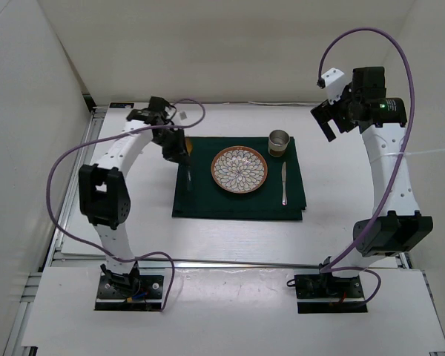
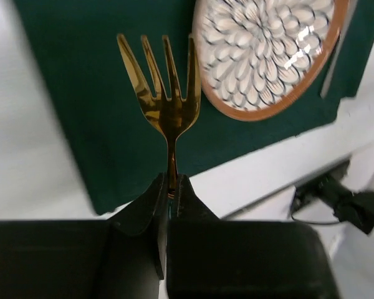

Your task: Set the dinner table for one person

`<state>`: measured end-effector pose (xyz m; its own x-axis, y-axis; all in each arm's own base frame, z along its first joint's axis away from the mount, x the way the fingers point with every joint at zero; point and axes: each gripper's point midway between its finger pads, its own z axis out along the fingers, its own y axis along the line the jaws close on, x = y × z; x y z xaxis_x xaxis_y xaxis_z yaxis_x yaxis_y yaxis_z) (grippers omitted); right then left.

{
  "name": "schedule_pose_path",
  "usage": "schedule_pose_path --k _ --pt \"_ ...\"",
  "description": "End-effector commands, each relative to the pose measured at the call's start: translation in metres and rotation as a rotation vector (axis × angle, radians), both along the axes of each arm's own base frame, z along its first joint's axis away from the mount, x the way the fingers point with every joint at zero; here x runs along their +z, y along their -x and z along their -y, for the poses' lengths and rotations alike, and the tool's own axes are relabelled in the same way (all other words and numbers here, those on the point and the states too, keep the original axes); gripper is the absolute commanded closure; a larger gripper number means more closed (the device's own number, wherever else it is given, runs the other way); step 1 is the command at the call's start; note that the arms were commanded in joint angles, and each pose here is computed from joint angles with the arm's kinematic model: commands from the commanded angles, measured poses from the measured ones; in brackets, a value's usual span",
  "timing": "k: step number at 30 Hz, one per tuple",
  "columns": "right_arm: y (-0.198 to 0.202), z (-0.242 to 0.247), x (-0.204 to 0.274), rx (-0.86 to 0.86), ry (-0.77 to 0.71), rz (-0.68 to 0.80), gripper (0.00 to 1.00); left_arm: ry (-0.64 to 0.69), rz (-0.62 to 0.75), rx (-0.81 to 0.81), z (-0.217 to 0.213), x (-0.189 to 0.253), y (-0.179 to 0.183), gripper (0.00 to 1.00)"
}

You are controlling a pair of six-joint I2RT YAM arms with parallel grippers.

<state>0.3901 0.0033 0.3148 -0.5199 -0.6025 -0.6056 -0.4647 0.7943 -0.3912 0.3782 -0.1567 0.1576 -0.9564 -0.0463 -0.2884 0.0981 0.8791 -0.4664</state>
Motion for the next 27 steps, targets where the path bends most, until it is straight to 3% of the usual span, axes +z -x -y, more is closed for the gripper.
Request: schedule_pose_path --k 1,9,18,27 --pt "0.002 0.007 0.020 -0.020 0.012 0.080 0.00 0.101 -0.108 -0.085 0.047 -0.013 0.015 0.90" --pt "0.006 0.007 0.027 -0.020 0.011 0.099 0.00 0.056 -0.167 -0.101 0.060 -0.060 0.001 0.90" --pt "0.008 0.007 0.034 -0.013 0.019 0.118 0.00 -0.009 -0.156 -0.028 0.027 -0.095 -0.011 0.90" --pt "0.007 0.005 0.042 -0.006 0.012 0.139 0.00 -0.037 -0.159 -0.018 0.023 -0.114 -0.012 0.90"
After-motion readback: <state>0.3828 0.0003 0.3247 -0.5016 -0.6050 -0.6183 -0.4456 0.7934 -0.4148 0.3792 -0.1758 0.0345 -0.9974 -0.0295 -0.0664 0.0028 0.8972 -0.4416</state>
